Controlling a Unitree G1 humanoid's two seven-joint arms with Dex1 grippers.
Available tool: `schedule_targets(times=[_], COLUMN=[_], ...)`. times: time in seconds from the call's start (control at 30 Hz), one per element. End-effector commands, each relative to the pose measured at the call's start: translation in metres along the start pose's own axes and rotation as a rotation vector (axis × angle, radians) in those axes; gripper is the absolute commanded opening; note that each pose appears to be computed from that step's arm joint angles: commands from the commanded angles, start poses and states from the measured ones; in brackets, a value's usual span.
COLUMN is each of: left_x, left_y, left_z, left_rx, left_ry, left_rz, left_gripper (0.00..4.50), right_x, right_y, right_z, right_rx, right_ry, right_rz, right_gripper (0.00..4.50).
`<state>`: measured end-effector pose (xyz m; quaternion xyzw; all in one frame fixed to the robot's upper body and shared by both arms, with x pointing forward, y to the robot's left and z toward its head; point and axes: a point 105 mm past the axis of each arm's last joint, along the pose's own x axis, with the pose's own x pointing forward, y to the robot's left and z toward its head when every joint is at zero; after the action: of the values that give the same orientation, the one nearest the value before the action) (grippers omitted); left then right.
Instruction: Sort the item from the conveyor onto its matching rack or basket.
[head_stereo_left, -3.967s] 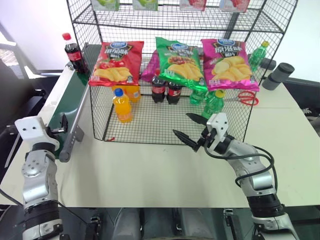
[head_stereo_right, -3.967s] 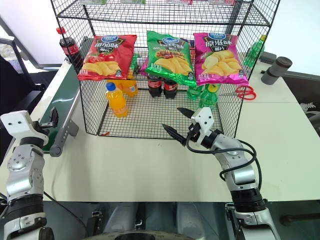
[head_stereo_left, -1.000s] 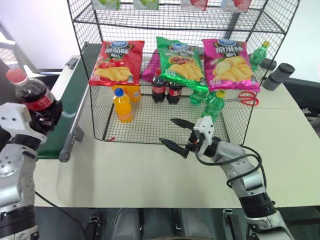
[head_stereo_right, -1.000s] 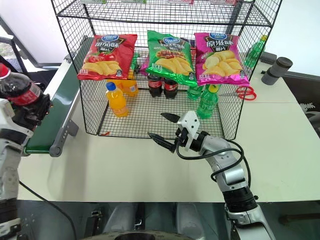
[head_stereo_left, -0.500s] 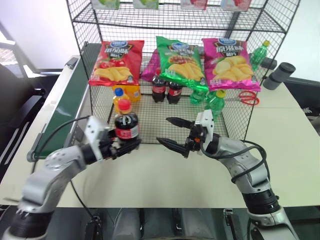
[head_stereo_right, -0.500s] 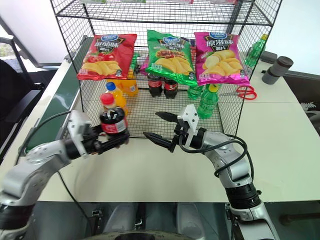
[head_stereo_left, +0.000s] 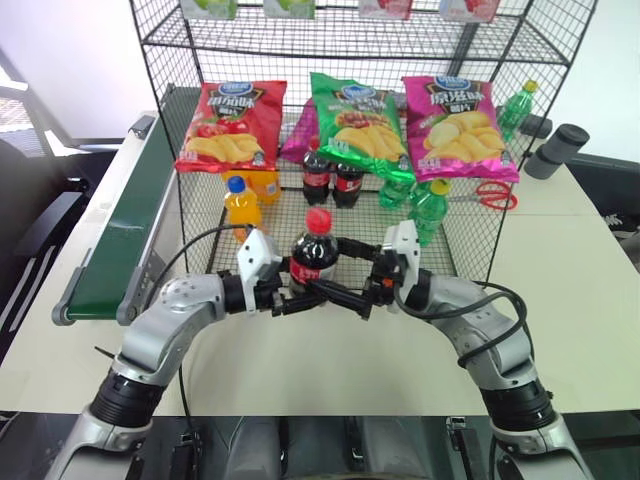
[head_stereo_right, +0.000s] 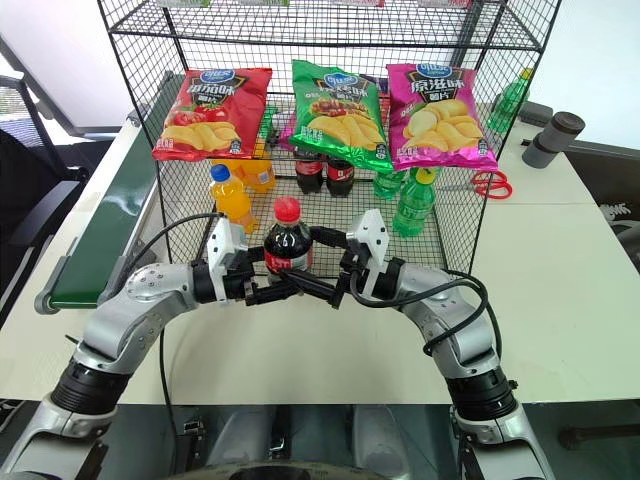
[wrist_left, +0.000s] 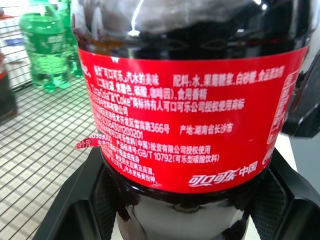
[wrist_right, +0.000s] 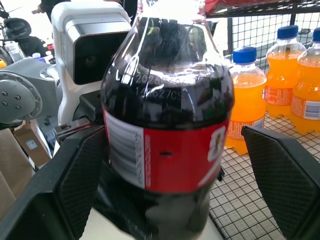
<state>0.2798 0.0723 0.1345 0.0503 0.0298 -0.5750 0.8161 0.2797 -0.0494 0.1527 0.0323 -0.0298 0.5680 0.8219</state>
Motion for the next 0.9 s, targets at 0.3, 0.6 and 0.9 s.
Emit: schedule_targets(times=[0.3,0.6,0.9], left_x=[0.004,-0.007,-0.07], left_y=[-0.002,0.008,0.041], left_z=[0.021,0.005,-0.014], left_rx=[0.09,0.096,0.053], left_ry=[-0.052,0.036,0.05], left_rz=[-0.024,0.041,0.401], left_gripper=[2.86,4.46,4.46], right_x=[0.006,0.008,0.006], right_y=[0.011,-0.009,-0.06], right_z=[0.015,0.017,-0.005], right_rx=[-0.015,-0.088,-0.217], right_ry=[-0.055,-0.066,-0.039], right_rz=[0.058,-0.061,-0.349], right_gripper=[2.89,2.89,2.89])
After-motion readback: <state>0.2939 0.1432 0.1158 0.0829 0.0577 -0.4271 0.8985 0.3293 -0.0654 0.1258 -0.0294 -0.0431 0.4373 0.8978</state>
